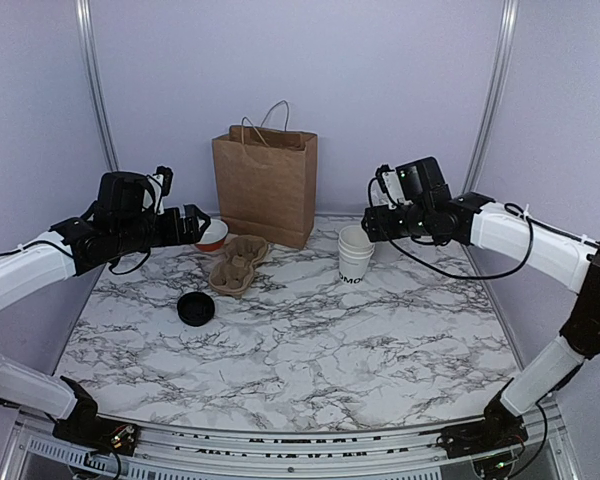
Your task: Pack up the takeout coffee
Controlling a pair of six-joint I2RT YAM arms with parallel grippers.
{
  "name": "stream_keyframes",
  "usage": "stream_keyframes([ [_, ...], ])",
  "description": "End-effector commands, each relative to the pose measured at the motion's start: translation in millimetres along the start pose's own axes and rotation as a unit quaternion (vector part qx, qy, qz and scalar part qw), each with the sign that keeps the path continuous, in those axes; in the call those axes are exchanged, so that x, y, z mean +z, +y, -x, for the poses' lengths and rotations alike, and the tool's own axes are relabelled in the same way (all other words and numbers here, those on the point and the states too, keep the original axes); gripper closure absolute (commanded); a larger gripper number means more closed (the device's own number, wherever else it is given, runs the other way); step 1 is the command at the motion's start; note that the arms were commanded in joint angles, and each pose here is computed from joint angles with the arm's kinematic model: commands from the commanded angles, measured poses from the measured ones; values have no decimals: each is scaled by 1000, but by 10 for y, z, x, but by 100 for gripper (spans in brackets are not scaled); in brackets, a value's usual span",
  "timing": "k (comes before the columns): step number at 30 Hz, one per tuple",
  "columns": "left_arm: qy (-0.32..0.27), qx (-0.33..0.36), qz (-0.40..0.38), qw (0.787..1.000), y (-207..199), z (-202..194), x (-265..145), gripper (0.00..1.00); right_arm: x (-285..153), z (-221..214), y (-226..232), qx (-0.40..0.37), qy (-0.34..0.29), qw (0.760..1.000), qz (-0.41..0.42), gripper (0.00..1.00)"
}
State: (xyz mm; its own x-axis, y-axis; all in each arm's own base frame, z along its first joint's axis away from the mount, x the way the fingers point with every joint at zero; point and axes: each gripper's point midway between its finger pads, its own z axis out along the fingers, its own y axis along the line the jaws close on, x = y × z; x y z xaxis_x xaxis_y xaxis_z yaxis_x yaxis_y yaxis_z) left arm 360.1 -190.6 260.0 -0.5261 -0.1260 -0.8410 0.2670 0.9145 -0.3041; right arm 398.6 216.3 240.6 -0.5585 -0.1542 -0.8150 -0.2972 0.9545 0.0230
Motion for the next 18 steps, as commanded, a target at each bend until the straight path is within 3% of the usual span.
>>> stream_keyframes([
  [1, 13, -1, -1, 1000, 10, -49, -29, 1, 133, 131, 171, -7, 16, 1000, 26, 30],
  [9, 8, 3, 8, 1000, 54, -43, -124, 1, 526, 52, 412, -10, 73, 996, 58, 50],
  [18, 11, 5, 10, 1000, 67, -68, -115, 1, 786, -90, 483, -27, 107, 993, 35, 57],
])
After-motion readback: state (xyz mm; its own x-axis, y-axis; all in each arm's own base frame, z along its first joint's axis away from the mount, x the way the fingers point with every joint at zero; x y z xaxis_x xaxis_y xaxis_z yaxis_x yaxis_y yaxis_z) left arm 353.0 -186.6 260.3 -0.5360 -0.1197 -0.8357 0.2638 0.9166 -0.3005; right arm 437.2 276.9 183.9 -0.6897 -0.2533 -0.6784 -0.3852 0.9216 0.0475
